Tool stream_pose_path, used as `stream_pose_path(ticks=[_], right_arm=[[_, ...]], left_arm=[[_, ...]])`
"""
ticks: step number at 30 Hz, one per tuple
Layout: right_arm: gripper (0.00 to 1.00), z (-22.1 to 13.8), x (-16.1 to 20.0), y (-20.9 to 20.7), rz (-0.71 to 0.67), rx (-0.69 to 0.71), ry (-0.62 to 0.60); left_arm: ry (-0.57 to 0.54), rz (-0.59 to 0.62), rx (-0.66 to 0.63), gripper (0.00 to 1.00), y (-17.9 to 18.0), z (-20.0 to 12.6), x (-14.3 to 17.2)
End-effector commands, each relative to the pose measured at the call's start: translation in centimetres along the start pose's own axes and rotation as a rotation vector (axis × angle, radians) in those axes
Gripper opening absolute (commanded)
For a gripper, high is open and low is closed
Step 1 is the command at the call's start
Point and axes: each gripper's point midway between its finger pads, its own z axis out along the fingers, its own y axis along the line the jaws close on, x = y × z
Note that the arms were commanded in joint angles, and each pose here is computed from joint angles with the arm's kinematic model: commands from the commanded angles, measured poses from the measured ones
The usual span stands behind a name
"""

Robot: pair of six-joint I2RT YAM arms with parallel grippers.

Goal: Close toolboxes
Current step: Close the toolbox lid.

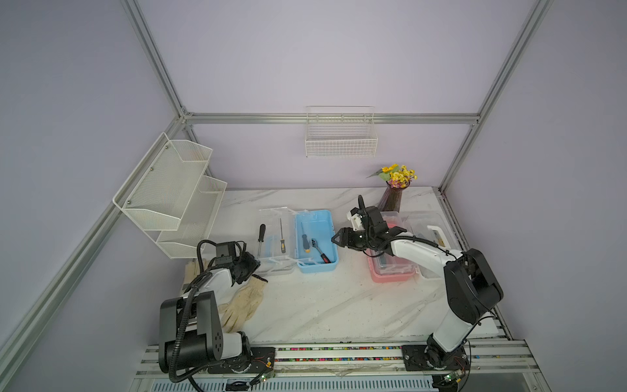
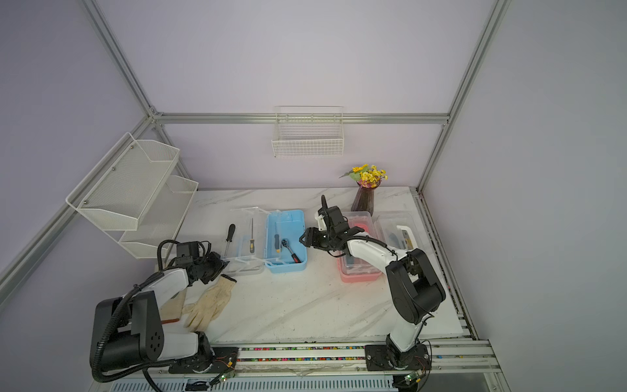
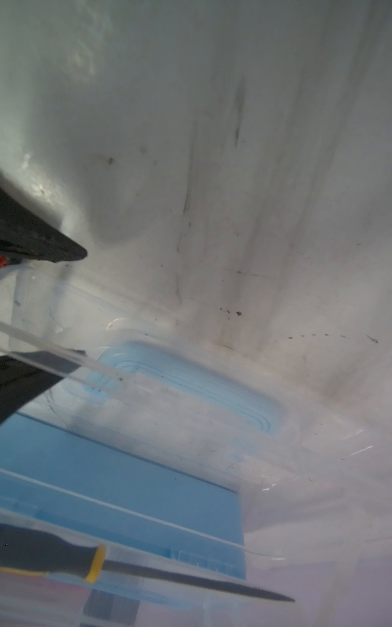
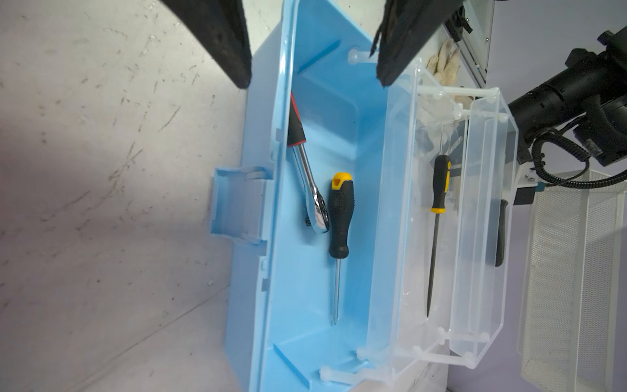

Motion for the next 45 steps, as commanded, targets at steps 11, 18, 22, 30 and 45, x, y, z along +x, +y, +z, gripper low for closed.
stream_pose_path(ticks=[11,18,22,30,45], right_arm=[[0.51,2.8,1.6,-2.0,-0.051,0.172,0.009],[0.48,2.5,1.9,-2.7,-0.064,0.219,0.003],[0.48,2.0,1.7,-2.7,-0.074,0.244,-0.008],[0.51,-0.7,0.7,2.0,-0.058,0.071,-0.023],[0.5,3.5,2.1,0.9,-0.025,-0.041,0.011]], left_arm=[[-0.072,0.216,-0.082,0.21,-4.7,-2.4,-2.3],[-0.128,0.322,-0.143,0.15,-7.1,-5.8,-3.1],[-0.166,0.364,-0.173,0.09,-7.9,-7.8,-3.5],[-0.241,0.447,-0.267,0.0,-8.7,-11.4,-5.0],[-0.311,0.819,-0.242,0.0,-17.5,-16.7,-4.7]])
